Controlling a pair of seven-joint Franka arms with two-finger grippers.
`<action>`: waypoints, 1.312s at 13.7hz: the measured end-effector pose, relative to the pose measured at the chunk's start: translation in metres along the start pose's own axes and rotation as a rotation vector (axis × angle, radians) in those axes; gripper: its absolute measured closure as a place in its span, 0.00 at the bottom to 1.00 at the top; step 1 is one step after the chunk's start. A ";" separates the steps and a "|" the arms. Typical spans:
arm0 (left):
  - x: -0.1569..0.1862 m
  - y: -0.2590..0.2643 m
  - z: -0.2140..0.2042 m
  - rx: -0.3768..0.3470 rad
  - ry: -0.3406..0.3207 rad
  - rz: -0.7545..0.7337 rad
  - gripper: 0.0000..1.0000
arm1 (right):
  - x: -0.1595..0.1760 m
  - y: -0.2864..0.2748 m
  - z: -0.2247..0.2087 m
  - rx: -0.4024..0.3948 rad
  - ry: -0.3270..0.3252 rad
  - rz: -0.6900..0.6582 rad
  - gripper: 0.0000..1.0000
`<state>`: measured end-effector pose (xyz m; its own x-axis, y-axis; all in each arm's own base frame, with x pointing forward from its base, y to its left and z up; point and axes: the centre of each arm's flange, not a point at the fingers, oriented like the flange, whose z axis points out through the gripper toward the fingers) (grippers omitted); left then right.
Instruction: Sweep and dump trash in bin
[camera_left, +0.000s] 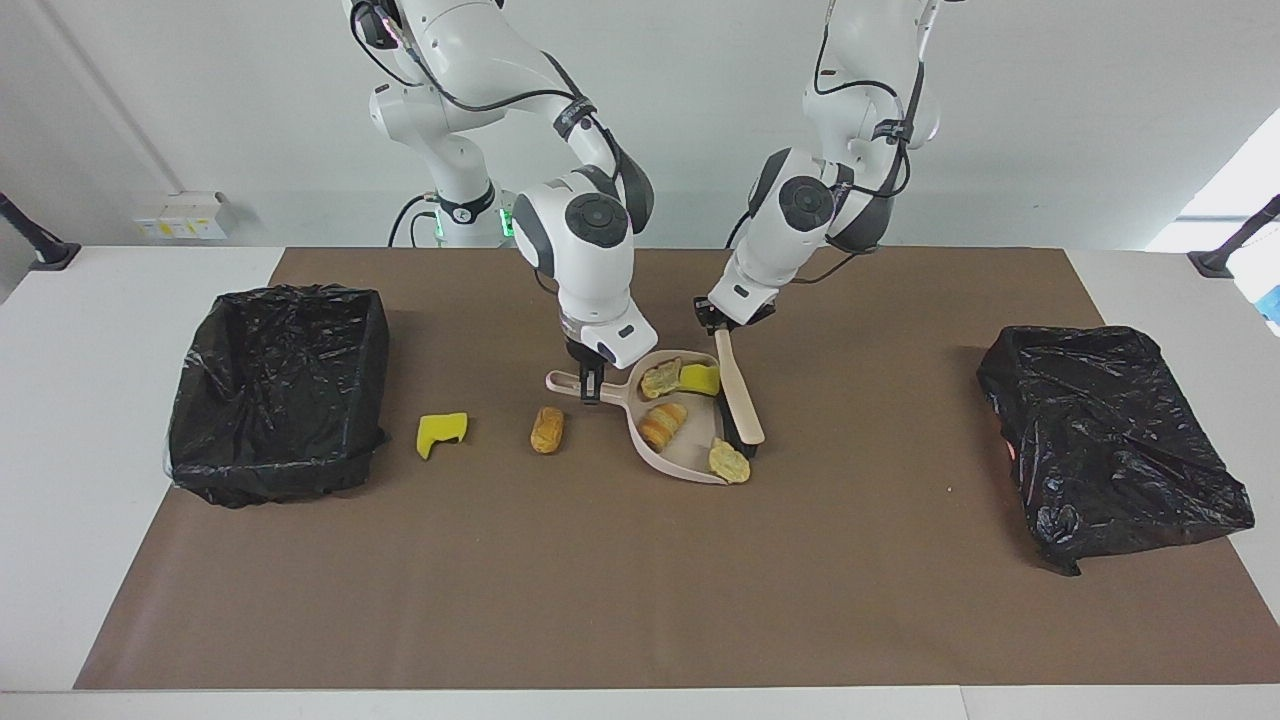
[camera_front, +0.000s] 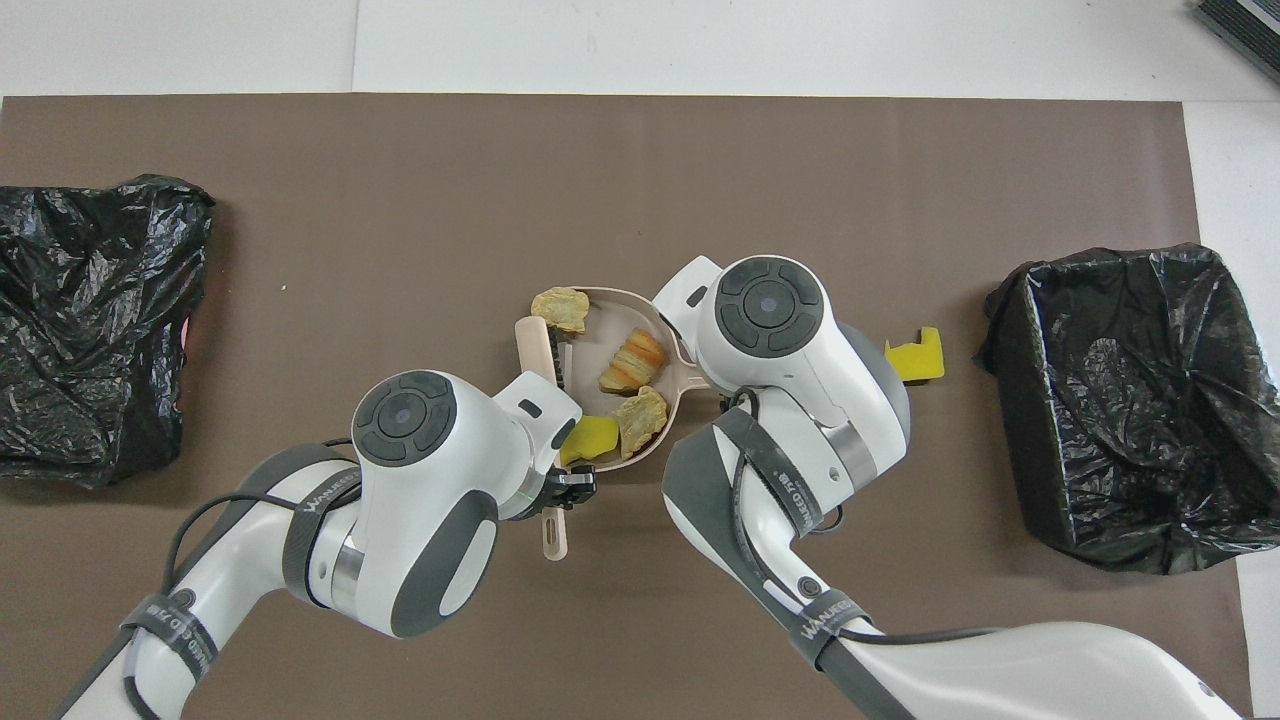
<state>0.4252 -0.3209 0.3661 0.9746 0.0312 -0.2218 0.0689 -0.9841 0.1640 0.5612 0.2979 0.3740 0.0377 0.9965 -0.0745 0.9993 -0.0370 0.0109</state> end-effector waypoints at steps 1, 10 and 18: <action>-0.002 0.001 -0.006 0.003 -0.013 0.003 0.74 | 0.000 0.000 0.000 0.000 0.000 0.000 0.68; 0.018 -0.036 -0.069 -0.049 0.033 -0.070 0.74 | -0.003 -0.002 0.007 0.012 -0.007 0.003 0.68; -0.012 -0.002 -0.043 -0.072 0.020 -0.008 0.74 | -0.003 -0.002 0.007 0.012 -0.007 0.003 0.68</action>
<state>0.4229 -0.3116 0.4099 0.9780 0.0435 -0.2040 0.0913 -0.9687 0.2310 0.5593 0.2943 0.3675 0.0403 0.9958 -0.0818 0.9992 -0.0406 -0.0010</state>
